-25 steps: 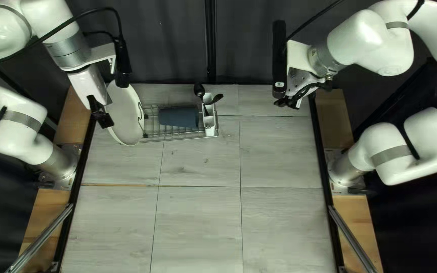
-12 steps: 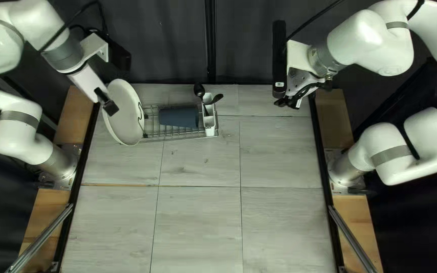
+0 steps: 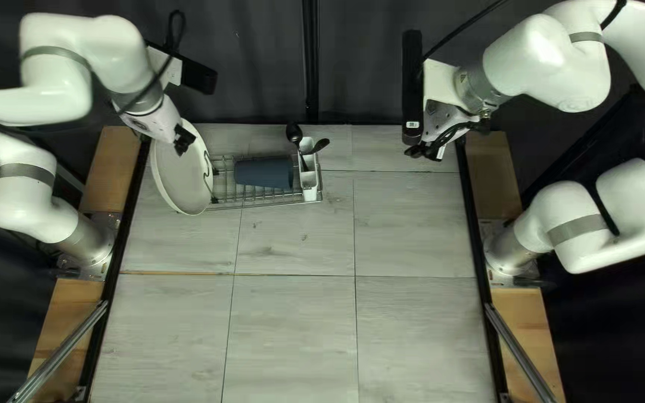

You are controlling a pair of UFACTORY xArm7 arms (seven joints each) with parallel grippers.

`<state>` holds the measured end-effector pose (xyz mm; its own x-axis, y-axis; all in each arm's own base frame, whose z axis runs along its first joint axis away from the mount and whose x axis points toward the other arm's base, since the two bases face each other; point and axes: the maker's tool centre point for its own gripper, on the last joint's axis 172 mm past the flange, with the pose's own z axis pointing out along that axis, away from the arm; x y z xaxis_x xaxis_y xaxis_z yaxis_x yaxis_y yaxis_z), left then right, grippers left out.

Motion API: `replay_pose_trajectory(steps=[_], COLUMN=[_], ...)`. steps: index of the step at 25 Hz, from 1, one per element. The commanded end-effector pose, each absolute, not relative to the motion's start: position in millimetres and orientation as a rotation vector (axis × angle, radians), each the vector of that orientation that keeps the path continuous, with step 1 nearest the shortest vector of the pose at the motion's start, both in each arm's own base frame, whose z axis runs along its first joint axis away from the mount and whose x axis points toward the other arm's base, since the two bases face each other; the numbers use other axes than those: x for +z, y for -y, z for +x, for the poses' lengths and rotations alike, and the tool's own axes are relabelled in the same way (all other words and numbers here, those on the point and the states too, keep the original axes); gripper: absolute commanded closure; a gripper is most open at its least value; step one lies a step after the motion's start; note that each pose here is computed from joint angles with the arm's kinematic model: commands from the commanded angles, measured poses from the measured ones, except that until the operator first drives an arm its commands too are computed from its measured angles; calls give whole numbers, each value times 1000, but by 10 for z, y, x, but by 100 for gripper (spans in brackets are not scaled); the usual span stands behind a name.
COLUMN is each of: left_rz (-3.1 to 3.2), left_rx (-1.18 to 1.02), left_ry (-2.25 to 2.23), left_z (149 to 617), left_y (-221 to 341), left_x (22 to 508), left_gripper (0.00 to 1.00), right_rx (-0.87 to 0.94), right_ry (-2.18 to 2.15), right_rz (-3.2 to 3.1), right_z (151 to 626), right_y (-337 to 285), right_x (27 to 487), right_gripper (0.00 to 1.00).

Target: Pick up and place plate onto table. Place down one fork to the left of the plate. Place spoon and knife to the right of the plate. Place cup above the knife and spoon

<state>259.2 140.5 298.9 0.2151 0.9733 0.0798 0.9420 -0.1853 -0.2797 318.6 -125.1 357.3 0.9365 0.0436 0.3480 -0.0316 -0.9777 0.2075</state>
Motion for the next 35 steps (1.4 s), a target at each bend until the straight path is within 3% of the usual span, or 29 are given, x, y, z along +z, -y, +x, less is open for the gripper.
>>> replay_pose_trajectory(steps=[1,8,16,35], left_rz=[-2023,-1764,-1610,-1616], left_rx=[248,390,528,592], left_ry=[1859,1903,1909,1924], left_z=[2398,2083,2072,1911], left_y=[-1424,-1464,-1474,-1519], left_x=[2999,3011,2728,2756], left_gripper=[0,0,0,0], right_rx=[525,525,525,525], right_ry=[-9,-9,-9,-9], right_rz=[2883,2883,2883,2883], right_z=[3187,3187,3187,3187], right_y=[1251,1251,1251,1251], right_x=[3573,3573,3573,3573], right_gripper=[0,0,0,0])
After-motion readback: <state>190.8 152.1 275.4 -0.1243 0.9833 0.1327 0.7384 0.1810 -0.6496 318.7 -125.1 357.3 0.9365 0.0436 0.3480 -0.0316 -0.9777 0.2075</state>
